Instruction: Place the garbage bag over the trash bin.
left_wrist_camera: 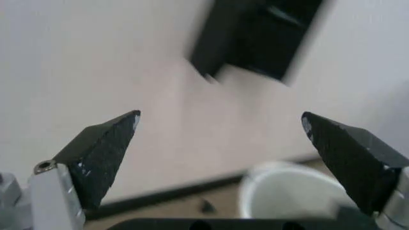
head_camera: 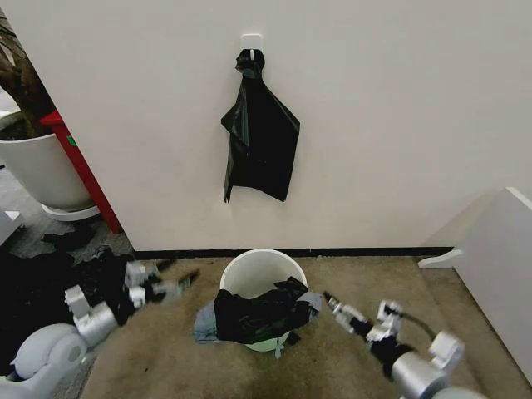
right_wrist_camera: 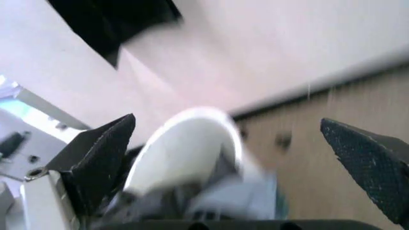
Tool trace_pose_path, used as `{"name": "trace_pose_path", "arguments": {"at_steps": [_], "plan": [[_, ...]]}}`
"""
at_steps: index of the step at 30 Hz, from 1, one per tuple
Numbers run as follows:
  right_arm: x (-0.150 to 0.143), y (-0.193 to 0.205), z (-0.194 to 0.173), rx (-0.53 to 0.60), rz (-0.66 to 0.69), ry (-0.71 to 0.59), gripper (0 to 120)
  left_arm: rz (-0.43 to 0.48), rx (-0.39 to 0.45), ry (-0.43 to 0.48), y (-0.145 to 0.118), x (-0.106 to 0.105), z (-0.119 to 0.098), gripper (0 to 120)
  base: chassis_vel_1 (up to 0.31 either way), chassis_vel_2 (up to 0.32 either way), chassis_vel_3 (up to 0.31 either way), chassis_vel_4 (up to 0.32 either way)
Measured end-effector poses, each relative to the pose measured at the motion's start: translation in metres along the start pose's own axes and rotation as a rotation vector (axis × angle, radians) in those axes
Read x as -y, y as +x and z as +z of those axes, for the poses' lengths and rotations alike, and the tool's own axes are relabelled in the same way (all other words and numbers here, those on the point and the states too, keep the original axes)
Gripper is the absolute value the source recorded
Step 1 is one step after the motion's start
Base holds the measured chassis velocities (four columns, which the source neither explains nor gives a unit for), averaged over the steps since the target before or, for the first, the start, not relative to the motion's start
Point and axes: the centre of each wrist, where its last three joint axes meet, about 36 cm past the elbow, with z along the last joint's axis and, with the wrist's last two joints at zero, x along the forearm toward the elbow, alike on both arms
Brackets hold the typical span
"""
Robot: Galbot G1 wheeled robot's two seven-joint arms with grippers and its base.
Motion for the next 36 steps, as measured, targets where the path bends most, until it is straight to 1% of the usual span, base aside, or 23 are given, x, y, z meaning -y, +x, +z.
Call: {"name": "trace_pose_path", "arguments": {"at_steps": [1, 2, 5, 7, 8, 9, 10, 12, 15, 16, 17, 20, 21, 22, 23, 24, 27, 28, 30, 33, 34, 35, 36], "plan": [[0.0, -0.004, -0.009, 0.03, -0.014, 0.072, 100, -0.031, 0.0, -0.014, 0.0, 0.011, -0.012, 100, 0.0, 0.0, 0.0, 0.0], [0.0, -0.004, -0.009, 0.03, -0.014, 0.072, 100, -0.031, 0.0, -0.014, 0.0, 0.011, -0.012, 100, 0.0, 0.0, 0.0, 0.0], [0.007, -0.021, -0.027, 0.056, -0.055, 0.232, 100, -0.069, -0.003, -0.057, 0.011, 0.044, -0.037, 100, 0.0, 0.0, 0.0, 0.0], [0.012, -0.037, -0.036, 0.024, -0.071, 0.29, 100, -0.074, -0.016, -0.075, 0.022, 0.066, -0.05, 100, 0.0, 0.0, 0.0, 0.0], [0.015, -0.044, -0.04, 0.003, -0.077, 0.307, 100, -0.078, -0.023, -0.079, 0.026, 0.073, -0.054, 100, 0.0, 0.0, 0.0, 0.0], [0.019, -0.051, -0.044, -0.015, -0.08, 0.322, 100, -0.08, -0.027, -0.083, 0.029, 0.079, -0.057, 100, 0.0, 0.0, 0.0, 0.0], [0.019, -0.051, -0.044, -0.015, -0.08, 0.322, 100, -0.08, -0.027, -0.083, 0.029, 0.079, -0.057, 100, 0.0, 0.0, 0.0, 0.0], [0.027, -0.071, -0.057, -0.064, -0.094, 0.358, 100, -0.083, -0.033, -0.09, 0.037, 0.088, -0.062, 100, 0.0, 0.0, 0.0, 0.0], [0.03, -0.096, -0.081, -0.108, -0.13, 0.39, 100, -0.094, -0.032, -0.095, 0.045, 0.093, -0.065, 100, 0.0, 0.0, 0.0, 0.0], [0.026, -0.115, -0.095, -0.146, -0.17, 0.398, 100, -0.104, -0.029, -0.097, 0.049, 0.093, -0.066, 100, 0.0, 0.0, 0.0, 0.0], [0.026, -0.115, -0.095, -0.146, -0.17, 0.398, 100, -0.104, -0.029, -0.097, 0.049, 0.093, -0.066, 100, 0.0, 0.0, 0.0, 0.0], [0.013, -0.148, -0.105, -0.238, -0.247, 0.407, 100, -0.114, -0.022, -0.096, 0.053, 0.094, -0.068, 100, 0.0, 0.0, 0.0, 0.0], [0.011, -0.153, -0.105, -0.25, -0.253, 0.411, 100, -0.115, -0.021, -0.095, 0.054, 0.094, -0.068, 100, 0.0, 0.0, 0.0, 0.0], [0.001, -0.171, -0.107, -0.285, -0.274, 0.434, 100, -0.117, -0.016, -0.091, 0.054, 0.094, -0.067, 100, 0.0, 0.0, 0.0, 0.0], [0.001, -0.171, -0.107, -0.285, -0.274, 0.434, 100, -0.117, -0.016, -0.091, 0.054, 0.094, -0.067, 100, 0.0, 0.0, 0.0, 0.0], [-0.006, -0.186, -0.11, -0.308, -0.288, 0.447, 100, -0.118, -0.013, -0.087, 0.054, 0.094, -0.067, 100, 0.0, 0.0, 0.0, 0.0], [-0.017, -0.217, -0.103, -0.37, -0.289, 0.461, 100, -0.117, -0.007, -0.086, 0.055, 0.094, -0.066, 100, 0.0, 0.0, 0.0, 0.0], [-0.017, -0.217, -0.103, -0.37, -0.289, 0.461, 100, -0.117, -0.007, -0.086, 0.055, 0.094, -0.066, 100, 0.0, 0.0, 0.0, 0.0], [-0.023, -0.246, -0.093, -0.439, -0.293, 0.471, 100, -0.114, 0.002, -0.087, 0.056, 0.095, -0.068, 100, 0.0, 0.0, 0.0, 0.0], [-0.025, -0.267, -0.087, -0.504, -0.295, 0.444, 100, -0.117, 0.01, -0.088, 0.056, 0.094, -0.069, 100, 0.0, 0.0, 0.0, 0.0], [-0.025, -0.281, -0.085, -0.541, -0.29, 0.439, 100, -0.119, 0.016, -0.085, 0.057, 0.094, -0.07, 100, 0.0, 0.0, 0.0, 0.0], [-0.025, -0.284, -0.084, -0.548, -0.287, 0.441, 100, -0.119, 0.017, -0.084, 0.057, 0.094, -0.07, 100, 0.0, 0.0, 0.0, 0.0], [-0.024, -0.301, -0.081, -0.585, -0.265, 0.456, 100, -0.12, 0.023, -0.079, 0.057, 0.095, -0.07, 100, 0.0, 0.0, 0.0, 0.0]]}}
